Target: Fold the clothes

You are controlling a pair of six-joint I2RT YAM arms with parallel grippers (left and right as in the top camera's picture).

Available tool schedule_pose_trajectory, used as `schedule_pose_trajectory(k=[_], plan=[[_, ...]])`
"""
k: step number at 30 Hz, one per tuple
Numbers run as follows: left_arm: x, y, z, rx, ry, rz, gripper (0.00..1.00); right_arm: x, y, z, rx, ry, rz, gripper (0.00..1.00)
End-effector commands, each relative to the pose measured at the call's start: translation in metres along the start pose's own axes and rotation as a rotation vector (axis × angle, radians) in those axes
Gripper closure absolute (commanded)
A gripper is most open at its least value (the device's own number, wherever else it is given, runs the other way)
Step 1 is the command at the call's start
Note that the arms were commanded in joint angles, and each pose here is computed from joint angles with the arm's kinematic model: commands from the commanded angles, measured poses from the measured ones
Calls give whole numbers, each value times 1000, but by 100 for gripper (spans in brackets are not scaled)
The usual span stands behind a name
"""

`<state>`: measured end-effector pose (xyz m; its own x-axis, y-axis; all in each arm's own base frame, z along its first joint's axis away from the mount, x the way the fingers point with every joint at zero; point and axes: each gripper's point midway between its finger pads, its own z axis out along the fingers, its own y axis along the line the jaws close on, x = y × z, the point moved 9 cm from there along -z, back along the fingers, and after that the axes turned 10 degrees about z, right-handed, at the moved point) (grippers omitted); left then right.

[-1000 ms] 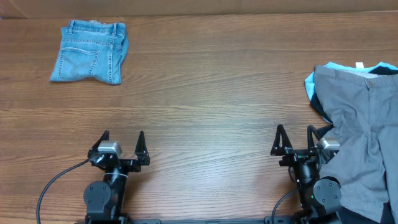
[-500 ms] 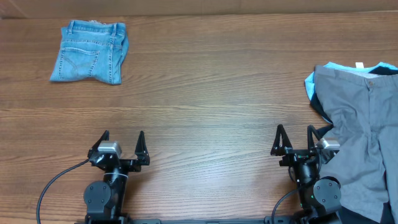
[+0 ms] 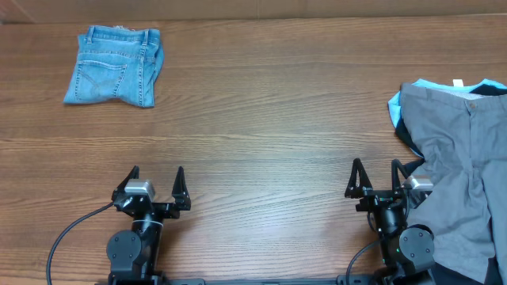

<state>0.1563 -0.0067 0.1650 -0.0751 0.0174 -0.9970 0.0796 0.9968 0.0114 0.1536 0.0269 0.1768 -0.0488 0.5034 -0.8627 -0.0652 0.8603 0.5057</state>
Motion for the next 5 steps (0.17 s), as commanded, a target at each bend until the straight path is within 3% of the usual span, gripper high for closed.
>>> schedule_pose_trajectory(k=[1,5], plan=[[1,1,0,-11,-6,-11,0,1,-2,0,2,-7,2,0],[1,1,0,-11,-6,-11,0,1,-2,0,2,-7,2,0]])
